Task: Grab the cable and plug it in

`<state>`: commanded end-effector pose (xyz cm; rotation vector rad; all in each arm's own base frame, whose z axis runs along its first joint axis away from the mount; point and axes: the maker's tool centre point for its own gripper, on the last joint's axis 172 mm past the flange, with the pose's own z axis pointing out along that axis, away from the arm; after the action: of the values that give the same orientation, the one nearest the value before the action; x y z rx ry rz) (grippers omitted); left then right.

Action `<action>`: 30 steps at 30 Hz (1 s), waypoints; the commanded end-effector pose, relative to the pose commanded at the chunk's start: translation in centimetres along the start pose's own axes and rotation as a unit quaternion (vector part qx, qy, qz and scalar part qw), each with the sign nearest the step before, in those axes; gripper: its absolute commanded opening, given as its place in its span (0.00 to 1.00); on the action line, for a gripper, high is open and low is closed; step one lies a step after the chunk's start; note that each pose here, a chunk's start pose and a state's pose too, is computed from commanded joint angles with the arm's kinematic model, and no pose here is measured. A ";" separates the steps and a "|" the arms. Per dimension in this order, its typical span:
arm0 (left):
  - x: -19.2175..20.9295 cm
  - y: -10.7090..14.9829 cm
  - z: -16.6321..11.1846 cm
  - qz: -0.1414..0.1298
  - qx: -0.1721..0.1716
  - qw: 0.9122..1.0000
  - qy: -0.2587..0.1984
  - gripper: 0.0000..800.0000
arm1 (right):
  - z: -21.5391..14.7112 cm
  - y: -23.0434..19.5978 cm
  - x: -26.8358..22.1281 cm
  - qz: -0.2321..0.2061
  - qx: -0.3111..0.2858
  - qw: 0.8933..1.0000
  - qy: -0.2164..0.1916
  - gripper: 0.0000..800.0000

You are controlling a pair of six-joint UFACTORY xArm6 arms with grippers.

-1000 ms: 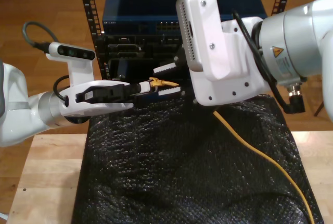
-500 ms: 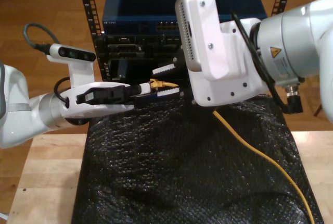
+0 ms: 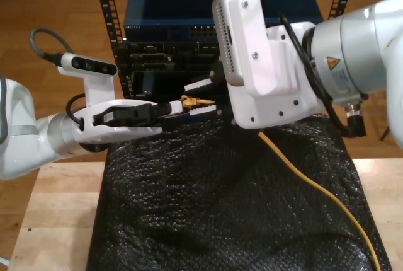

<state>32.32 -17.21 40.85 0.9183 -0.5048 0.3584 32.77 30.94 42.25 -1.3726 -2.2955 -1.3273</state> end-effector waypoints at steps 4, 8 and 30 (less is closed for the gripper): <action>0.0 0.1 0.0 0.000 -0.002 1.000 0.000 0.02 | 0.0 0.0 0.0 0.000 -0.001 1.000 0.000 0.26; 0.0 0.1 0.1 0.000 -0.002 1.000 -0.001 0.02 | 0.0 0.0 0.0 0.000 -0.001 1.000 0.000 0.24; 0.0 0.1 0.1 -0.003 -0.003 1.000 -0.002 0.03 | 0.3 -0.1 0.0 0.011 0.001 1.000 0.007 0.08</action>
<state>32.21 -17.27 40.97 0.9143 -0.5064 0.3506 32.76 31.17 41.97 -1.3796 -2.2667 -1.3237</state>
